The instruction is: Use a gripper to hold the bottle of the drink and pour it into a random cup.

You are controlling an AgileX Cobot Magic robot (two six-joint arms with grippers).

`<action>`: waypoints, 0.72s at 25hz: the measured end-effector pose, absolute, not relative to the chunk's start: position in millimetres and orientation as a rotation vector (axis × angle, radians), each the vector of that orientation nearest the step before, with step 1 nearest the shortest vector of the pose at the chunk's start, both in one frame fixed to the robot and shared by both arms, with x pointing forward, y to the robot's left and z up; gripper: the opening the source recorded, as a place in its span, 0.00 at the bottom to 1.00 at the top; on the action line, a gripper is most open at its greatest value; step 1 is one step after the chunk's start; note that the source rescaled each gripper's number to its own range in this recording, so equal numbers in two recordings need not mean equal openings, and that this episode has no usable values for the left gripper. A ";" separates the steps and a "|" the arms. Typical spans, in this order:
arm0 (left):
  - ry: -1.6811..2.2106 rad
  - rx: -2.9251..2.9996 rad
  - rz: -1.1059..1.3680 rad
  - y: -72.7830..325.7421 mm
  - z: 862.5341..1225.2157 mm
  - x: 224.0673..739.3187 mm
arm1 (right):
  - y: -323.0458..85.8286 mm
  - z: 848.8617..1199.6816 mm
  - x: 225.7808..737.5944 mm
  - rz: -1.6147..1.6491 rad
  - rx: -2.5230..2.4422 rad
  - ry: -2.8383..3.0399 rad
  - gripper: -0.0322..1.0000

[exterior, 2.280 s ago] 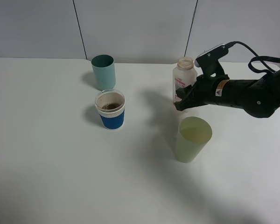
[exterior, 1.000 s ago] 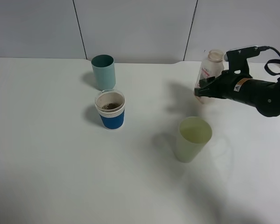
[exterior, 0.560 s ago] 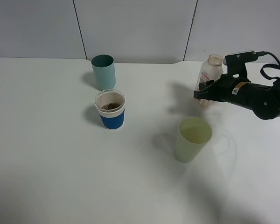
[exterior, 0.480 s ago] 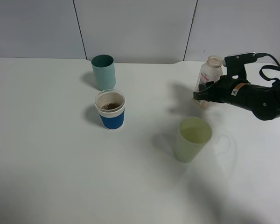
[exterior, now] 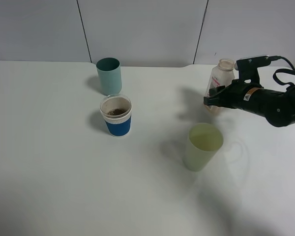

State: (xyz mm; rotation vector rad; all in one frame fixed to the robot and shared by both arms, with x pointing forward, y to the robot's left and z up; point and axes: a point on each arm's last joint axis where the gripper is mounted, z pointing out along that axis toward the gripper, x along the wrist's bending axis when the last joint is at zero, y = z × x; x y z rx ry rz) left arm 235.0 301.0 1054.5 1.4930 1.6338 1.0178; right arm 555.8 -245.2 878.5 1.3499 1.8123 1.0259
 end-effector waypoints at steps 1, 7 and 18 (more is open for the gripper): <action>1.634 1.493 1.018 301.0 1054.5 235.0 | -245.2 878.5 555.9 1.027 1.349 1.812 0.03; 1.634 1.493 1.018 301.0 1054.5 235.0 | -245.3 876.3 555.6 1.020 1.356 1.819 0.60; 1.634 1.493 1.018 301.0 1054.5 235.0 | -244.9 878.1 556.5 1.037 1.342 1.802 0.95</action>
